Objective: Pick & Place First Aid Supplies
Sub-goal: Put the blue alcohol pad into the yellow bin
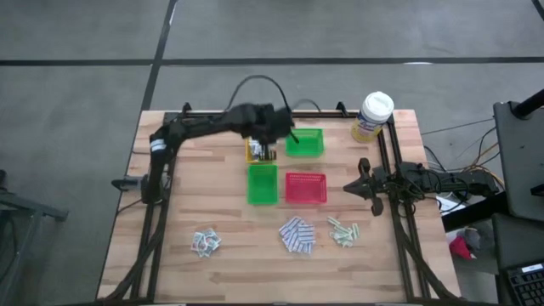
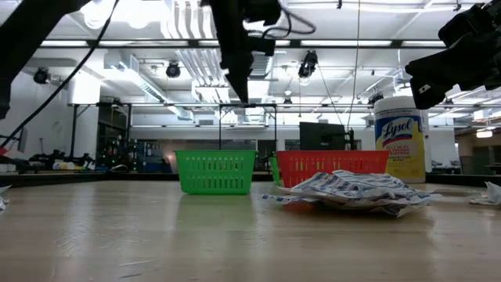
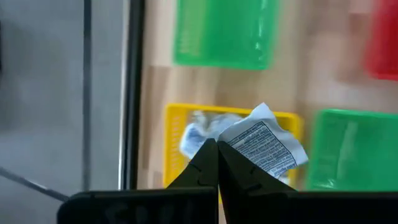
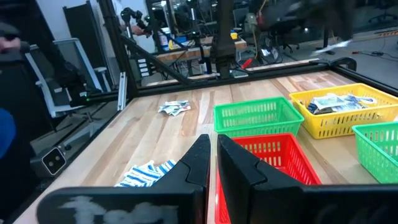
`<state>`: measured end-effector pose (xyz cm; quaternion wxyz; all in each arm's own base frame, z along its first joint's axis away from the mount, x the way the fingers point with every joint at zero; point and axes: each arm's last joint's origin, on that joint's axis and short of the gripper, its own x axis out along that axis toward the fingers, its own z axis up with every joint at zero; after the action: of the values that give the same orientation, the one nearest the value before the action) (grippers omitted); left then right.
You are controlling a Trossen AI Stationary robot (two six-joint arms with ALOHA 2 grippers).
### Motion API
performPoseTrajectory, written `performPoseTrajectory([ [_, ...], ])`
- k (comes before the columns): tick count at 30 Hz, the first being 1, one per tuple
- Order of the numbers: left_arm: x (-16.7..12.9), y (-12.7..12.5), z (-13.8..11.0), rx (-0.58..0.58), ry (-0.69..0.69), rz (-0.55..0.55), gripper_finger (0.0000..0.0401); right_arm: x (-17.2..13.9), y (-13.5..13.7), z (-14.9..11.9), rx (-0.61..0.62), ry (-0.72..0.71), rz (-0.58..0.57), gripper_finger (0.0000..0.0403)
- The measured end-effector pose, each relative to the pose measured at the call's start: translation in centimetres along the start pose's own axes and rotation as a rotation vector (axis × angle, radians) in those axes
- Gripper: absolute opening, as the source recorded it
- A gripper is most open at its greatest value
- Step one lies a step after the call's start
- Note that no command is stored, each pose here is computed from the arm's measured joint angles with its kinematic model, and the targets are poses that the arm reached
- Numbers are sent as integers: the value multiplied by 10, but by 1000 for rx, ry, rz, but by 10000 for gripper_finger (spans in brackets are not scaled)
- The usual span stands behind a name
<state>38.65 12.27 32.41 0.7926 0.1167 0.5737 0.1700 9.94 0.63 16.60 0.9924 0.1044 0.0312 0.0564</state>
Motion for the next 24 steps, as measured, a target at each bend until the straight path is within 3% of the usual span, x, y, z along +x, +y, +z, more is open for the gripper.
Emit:
performPoseTrajectory([
  [5, 21, 42, -15, -193, 18, -2, 0, 0, 0, 0, 0, 0, 0, 28],
  [9, 41, 60, -31, -361, 47, -55, 0, 0, 0, 0, 0, 0, -1, 28],
  [15, 67, 60, -46, -536, 95, -124, 0, 0, 0, 0, 0, -1, 0, 28],
  [24, 90, 48, -55, -634, 120, -150, 0, 0, 0, 0, 0, 0, -1, 28],
])
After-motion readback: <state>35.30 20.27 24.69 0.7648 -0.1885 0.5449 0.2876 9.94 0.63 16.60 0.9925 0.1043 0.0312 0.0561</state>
